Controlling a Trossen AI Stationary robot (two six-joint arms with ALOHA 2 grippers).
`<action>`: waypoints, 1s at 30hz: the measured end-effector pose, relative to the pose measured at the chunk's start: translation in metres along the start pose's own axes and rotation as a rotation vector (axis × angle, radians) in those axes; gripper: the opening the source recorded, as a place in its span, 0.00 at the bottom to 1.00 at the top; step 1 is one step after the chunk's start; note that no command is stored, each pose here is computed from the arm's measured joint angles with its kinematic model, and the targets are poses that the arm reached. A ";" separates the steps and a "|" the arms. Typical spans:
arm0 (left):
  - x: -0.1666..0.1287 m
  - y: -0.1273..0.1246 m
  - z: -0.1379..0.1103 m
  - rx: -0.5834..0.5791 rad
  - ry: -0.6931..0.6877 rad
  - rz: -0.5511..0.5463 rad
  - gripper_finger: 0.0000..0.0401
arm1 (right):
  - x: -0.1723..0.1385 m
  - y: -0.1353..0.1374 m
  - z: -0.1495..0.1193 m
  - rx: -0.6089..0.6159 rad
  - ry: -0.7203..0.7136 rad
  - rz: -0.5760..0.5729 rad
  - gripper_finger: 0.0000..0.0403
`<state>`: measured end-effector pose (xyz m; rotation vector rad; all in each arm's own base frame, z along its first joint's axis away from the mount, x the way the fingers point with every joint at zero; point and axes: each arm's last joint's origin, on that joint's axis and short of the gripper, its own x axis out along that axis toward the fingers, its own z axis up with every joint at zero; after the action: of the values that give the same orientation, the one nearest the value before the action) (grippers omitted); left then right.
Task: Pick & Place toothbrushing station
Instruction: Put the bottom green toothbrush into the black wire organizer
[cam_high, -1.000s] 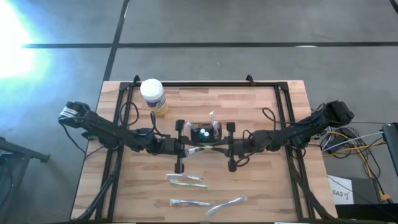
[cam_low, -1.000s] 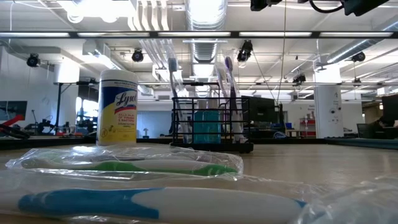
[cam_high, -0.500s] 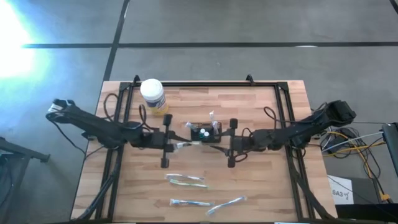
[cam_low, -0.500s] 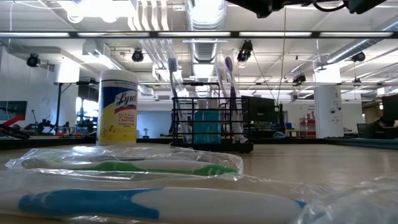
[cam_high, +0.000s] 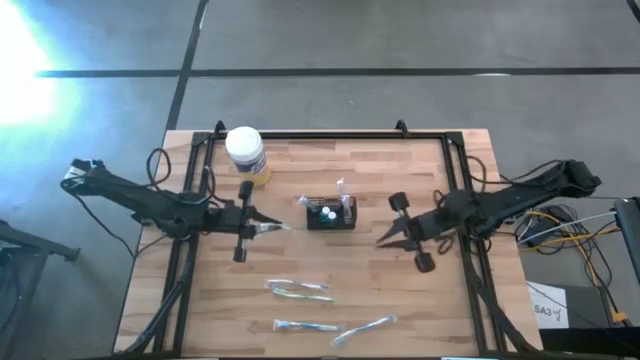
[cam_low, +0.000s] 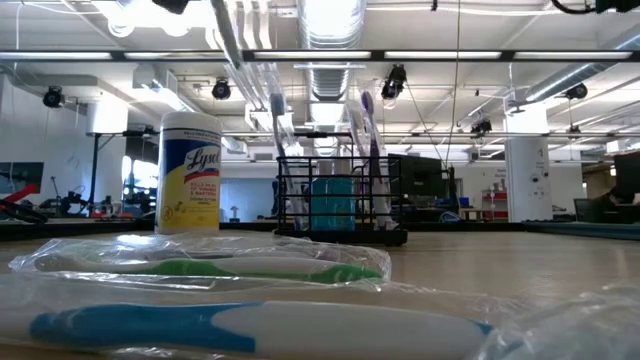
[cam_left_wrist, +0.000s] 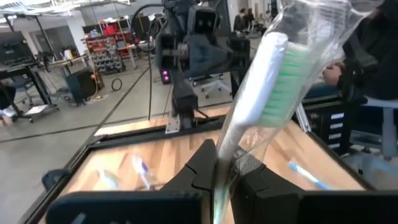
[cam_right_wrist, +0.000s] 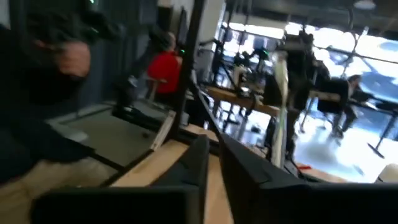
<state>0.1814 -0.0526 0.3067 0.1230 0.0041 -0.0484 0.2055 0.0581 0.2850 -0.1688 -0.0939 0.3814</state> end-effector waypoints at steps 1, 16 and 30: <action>-0.003 0.000 -0.005 0.001 0.004 0.006 0.05 | -0.005 0.000 -0.001 0.001 -0.018 -0.003 0.05; -0.038 0.017 -0.034 -0.016 0.009 0.125 0.06 | -0.067 -0.009 -0.043 0.031 -0.080 -0.152 0.02; -0.044 0.018 -0.068 -0.021 -0.057 -0.089 0.05 | -0.080 -0.007 -0.074 0.046 -0.112 -0.190 0.02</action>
<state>0.1381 -0.0238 0.2415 0.1001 -0.0465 -0.1412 0.1432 0.0102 0.2088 -0.0924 -0.2100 0.2030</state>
